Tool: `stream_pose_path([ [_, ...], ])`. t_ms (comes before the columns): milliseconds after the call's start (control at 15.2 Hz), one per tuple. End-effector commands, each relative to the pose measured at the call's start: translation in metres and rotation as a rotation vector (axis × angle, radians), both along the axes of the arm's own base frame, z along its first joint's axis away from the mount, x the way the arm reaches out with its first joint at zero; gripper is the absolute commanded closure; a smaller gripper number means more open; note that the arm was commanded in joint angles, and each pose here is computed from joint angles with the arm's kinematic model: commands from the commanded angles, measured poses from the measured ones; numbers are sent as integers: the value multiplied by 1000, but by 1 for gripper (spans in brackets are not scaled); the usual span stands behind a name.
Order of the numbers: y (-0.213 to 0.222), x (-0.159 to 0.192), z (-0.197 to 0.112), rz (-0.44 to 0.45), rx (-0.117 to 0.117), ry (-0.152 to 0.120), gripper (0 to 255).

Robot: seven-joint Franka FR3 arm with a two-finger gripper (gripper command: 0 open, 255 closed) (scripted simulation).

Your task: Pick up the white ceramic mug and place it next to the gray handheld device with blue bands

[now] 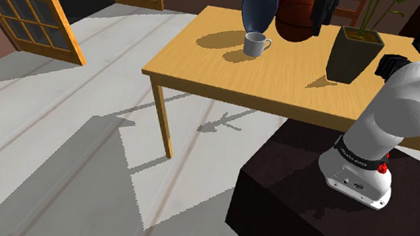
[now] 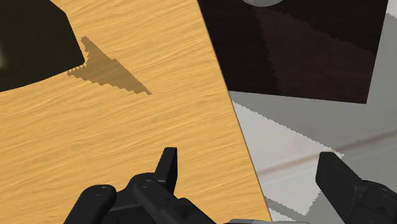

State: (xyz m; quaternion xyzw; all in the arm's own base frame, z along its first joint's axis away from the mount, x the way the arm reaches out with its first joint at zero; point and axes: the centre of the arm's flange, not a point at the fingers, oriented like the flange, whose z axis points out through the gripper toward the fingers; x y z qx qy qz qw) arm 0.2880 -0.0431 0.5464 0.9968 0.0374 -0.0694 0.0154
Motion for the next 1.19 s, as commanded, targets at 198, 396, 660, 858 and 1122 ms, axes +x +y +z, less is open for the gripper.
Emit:
stream_pose_path([
  [198,-16,30,-18,-1,-3,-6,0],
  [396,-32,61,-36,-1,-5,-11,0],
  [660,-53,101,-60,-2,-8,-18,0],
  [858,-69,132,-78,-3,-11,-24,0],
  [1122,-91,172,-101,-3,-14,-31,0],
])
